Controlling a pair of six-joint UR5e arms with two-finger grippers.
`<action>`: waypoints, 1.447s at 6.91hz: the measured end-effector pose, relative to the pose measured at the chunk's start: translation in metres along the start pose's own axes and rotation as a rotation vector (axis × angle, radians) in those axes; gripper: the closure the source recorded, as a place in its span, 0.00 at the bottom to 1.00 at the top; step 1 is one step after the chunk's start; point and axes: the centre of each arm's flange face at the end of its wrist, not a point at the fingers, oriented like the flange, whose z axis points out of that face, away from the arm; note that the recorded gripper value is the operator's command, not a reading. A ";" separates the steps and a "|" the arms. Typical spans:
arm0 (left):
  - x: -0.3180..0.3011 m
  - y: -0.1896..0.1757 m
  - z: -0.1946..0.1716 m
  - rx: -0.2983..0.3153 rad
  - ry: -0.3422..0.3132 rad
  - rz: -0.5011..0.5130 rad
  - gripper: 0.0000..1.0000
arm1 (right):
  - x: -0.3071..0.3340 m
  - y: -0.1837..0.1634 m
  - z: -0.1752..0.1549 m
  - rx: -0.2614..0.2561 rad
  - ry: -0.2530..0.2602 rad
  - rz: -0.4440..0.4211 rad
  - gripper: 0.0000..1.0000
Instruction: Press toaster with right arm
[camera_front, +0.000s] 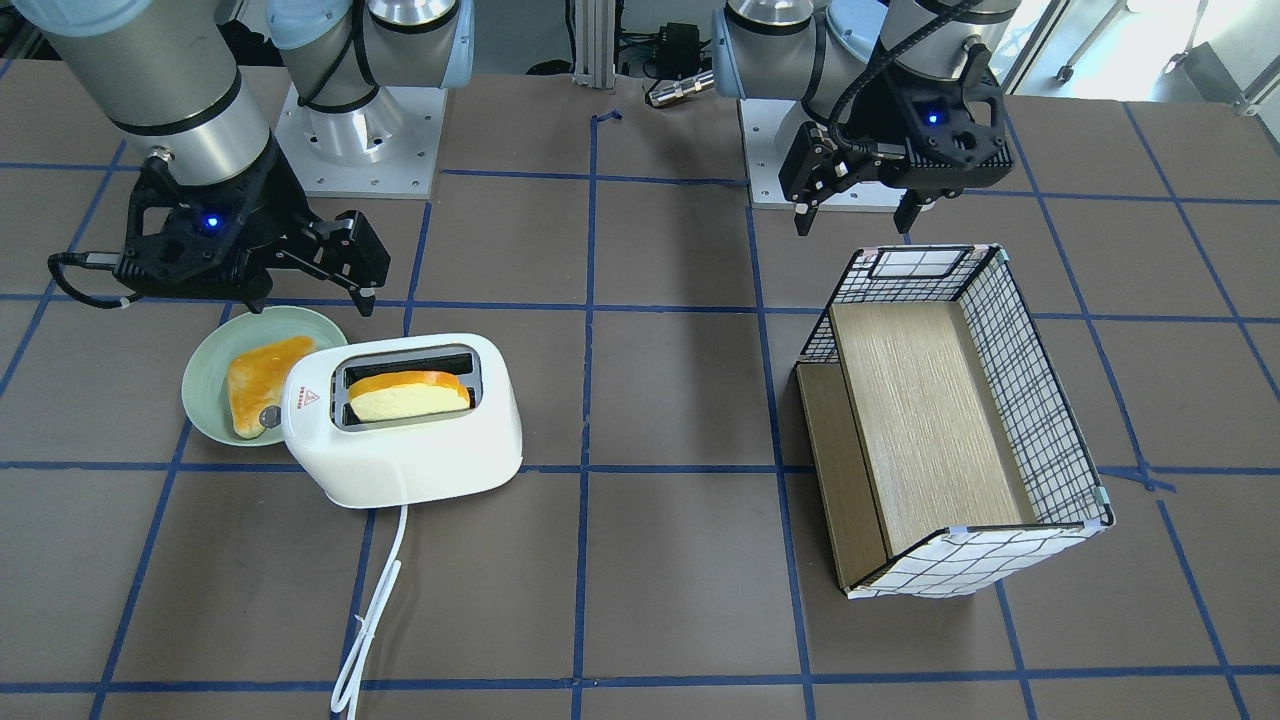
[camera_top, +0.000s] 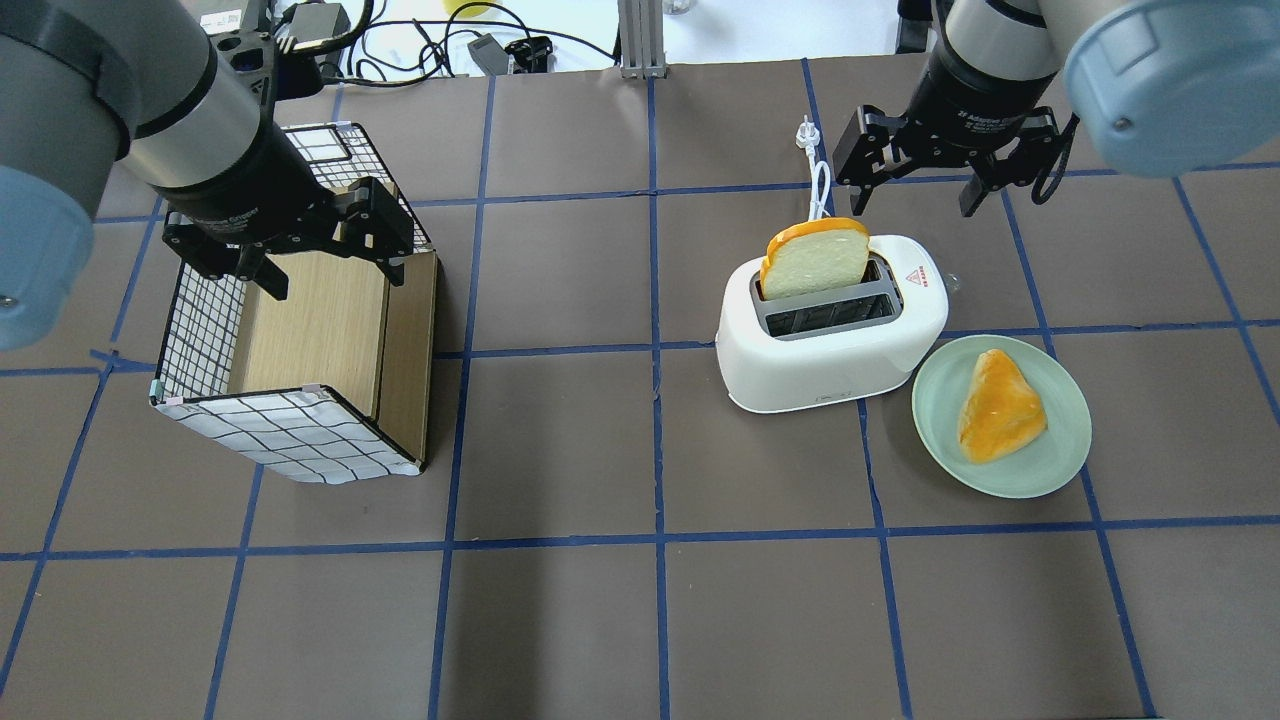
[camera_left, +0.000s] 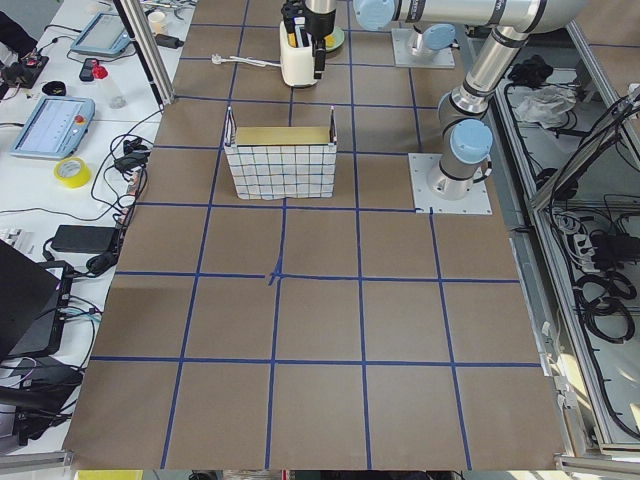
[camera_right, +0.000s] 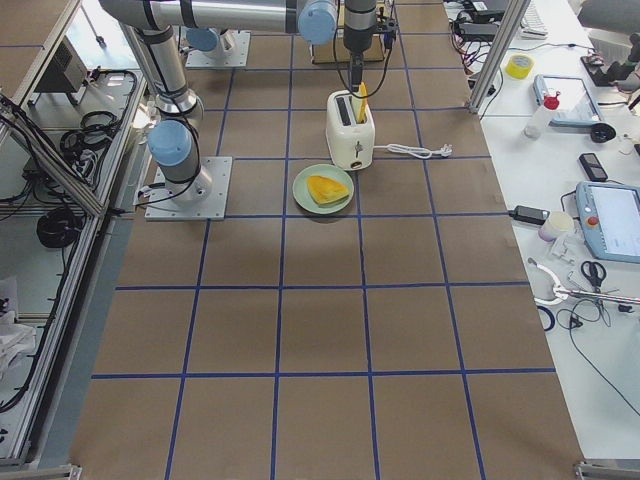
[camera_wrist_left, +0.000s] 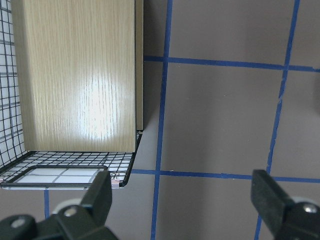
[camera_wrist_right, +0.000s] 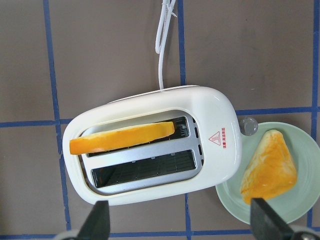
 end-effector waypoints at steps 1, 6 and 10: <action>0.000 0.000 0.000 0.000 0.000 0.000 0.00 | 0.001 -0.001 0.000 0.002 -0.001 0.001 0.00; 0.000 0.000 0.000 0.000 0.000 0.000 0.00 | 0.009 -0.004 0.001 -0.001 0.004 0.006 0.00; 0.000 0.000 -0.001 0.001 0.000 0.000 0.00 | 0.015 0.000 -0.003 -0.003 0.057 0.008 0.00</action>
